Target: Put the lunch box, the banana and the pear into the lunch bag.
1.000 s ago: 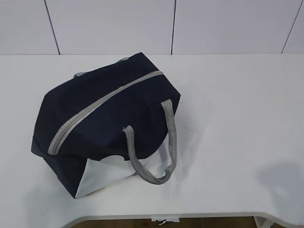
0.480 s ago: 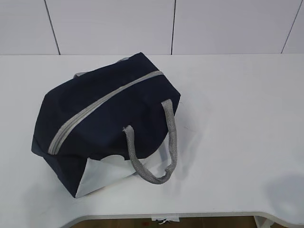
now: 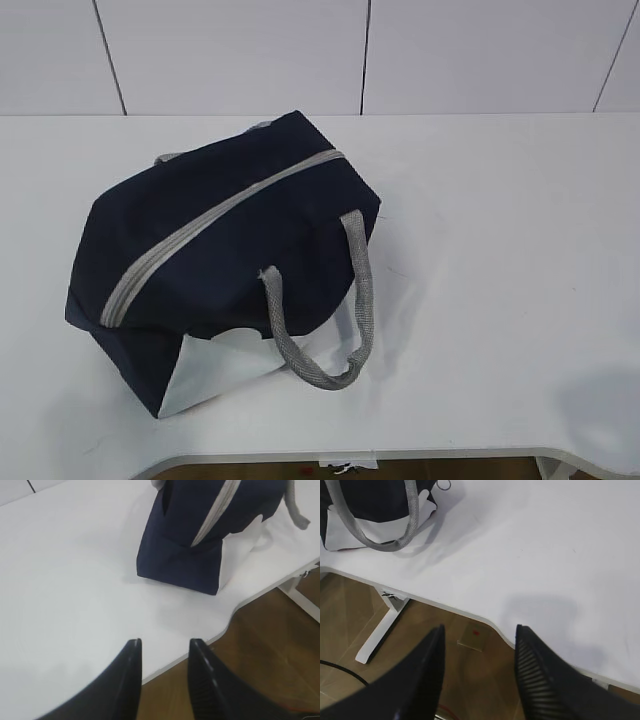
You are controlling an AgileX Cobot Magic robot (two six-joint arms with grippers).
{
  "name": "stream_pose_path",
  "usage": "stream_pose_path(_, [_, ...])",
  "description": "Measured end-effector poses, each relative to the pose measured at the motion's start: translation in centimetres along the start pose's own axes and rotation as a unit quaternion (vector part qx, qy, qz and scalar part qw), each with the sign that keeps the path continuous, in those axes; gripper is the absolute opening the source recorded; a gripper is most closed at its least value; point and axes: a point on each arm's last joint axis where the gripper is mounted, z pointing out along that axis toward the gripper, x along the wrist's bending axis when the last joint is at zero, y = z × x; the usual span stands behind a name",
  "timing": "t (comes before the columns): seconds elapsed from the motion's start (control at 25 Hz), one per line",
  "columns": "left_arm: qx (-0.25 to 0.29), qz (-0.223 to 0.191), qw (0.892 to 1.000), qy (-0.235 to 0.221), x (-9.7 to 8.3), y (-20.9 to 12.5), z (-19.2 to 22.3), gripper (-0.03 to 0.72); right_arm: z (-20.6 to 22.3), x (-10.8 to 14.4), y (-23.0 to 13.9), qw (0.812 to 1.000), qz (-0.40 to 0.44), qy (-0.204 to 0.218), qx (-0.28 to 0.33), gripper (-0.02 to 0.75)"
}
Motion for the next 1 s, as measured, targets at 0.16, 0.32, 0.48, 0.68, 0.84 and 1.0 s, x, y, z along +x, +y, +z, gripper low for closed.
stream_pose_path(0.16, [0.001, -0.005, 1.000, 0.008, -0.03, 0.00, 0.00, 0.242, 0.05, 0.28, 0.01, 0.999, 0.026, -0.026, -0.001, 0.363])
stream_pose_path(0.32, [0.011, -0.066, 0.992, 0.106, -0.32, 0.05, 0.03, 0.242, 0.12, 0.41, 0.05, 0.996, 0.057, -0.075, -0.003, 0.363])
stream_pose_path(0.48, [0.012, -0.091, 0.987, 0.134, -0.54, 0.11, 0.09, 0.242, 0.16, 0.48, 0.07, 0.993, 0.071, -0.098, -0.004, 0.363])
stream_pose_path(0.68, [0.011, -0.100, 0.985, 0.137, -0.68, 0.16, 0.14, 0.243, 0.16, 0.49, 0.07, 0.992, 0.072, -0.100, -0.004, 0.363])
stream_pose_path(0.84, [0.009, -0.104, 0.986, 0.128, -0.83, 0.21, 0.19, 0.242, 0.16, 0.49, 0.07, 0.992, 0.072, -0.100, -0.004, 0.363])
stream_pose_path(1.0, [0.007, -0.106, 0.987, 0.124, -0.91, 0.24, 0.21, 0.242, 0.16, 0.49, 0.07, 0.992, 0.072, -0.100, -0.004, 0.363])
